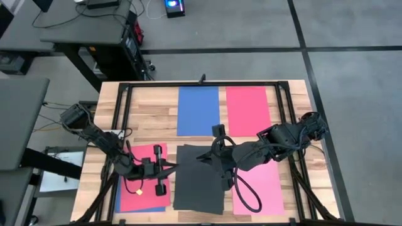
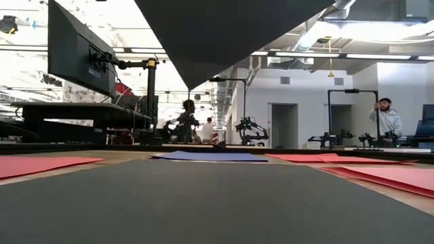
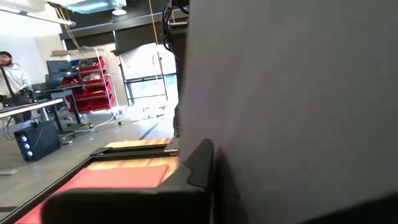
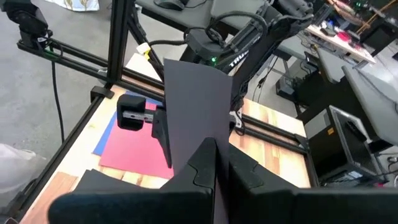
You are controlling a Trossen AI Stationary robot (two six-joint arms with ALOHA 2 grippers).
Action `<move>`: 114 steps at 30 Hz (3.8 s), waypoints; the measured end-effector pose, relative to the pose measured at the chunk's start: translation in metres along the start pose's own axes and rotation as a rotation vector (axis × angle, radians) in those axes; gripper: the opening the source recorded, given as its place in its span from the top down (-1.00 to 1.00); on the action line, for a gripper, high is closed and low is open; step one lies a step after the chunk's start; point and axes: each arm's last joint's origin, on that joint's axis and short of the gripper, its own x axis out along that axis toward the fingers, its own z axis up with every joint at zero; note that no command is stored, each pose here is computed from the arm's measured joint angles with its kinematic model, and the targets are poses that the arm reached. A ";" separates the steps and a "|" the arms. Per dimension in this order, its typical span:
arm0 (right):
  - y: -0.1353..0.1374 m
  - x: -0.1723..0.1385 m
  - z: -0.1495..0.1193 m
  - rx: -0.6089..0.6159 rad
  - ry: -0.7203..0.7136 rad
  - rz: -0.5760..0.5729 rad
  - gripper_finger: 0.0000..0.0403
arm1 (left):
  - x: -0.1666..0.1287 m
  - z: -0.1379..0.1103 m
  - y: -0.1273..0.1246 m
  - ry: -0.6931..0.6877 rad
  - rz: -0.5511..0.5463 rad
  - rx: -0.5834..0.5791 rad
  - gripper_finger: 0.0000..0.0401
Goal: Organize paper
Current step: Stack the black paper on top of the black paper
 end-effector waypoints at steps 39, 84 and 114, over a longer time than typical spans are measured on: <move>0.096 -0.005 -0.065 0.063 0.392 0.014 -0.12 | -0.010 0.005 -0.009 -0.027 -0.077 -0.035 1.00; 0.123 0.075 -0.255 0.471 -0.284 0.036 -0.06 | -0.006 -0.001 -0.007 0.008 -0.082 -0.065 1.00; 0.125 0.035 -0.197 0.118 -0.020 -0.103 1.00 | 0.030 0.002 -0.002 0.069 -0.198 -0.010 1.00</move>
